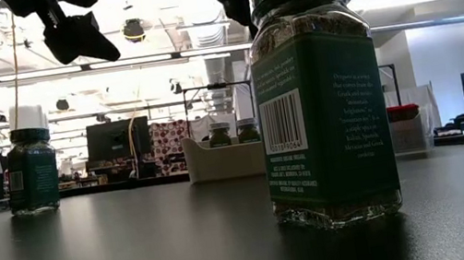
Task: Sort spices by type
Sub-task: Put the top yellow seasoning bottle into the black bin
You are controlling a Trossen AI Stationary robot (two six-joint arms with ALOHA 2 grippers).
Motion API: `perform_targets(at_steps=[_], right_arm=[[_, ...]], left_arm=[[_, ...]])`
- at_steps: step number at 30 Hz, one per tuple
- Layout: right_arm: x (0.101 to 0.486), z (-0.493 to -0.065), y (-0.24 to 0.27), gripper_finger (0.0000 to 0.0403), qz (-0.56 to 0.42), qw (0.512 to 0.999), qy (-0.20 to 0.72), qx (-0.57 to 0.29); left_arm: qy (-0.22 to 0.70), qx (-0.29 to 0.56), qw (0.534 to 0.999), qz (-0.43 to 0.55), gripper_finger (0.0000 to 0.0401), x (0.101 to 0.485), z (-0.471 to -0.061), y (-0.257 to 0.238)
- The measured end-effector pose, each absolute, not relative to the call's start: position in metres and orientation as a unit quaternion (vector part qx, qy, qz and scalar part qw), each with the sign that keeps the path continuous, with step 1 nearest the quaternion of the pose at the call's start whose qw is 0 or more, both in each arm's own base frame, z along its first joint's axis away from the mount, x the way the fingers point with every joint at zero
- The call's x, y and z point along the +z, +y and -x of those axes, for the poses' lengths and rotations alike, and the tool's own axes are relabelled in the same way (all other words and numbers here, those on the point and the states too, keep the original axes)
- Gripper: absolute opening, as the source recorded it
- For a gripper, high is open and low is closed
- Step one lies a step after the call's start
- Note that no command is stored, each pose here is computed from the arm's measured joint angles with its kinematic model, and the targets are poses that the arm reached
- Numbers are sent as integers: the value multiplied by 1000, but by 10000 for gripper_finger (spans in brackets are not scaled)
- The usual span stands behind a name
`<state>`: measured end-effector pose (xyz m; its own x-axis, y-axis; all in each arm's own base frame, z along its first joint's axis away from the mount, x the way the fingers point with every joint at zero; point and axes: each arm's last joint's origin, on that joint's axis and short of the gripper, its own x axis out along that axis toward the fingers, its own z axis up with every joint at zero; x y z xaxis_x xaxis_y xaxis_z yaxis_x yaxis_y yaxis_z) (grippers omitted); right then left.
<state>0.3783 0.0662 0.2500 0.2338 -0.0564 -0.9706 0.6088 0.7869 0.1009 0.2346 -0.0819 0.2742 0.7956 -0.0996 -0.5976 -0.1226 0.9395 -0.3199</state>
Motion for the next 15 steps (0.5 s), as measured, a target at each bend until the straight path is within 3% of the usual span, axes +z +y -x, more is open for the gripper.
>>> perform_targets(at_steps=[15], right_arm=[[232, -377, 67, 386, -297, 722, 588, -213]], left_arm=[[320, 5, 932, 170, 314, 274, -235, -82]])
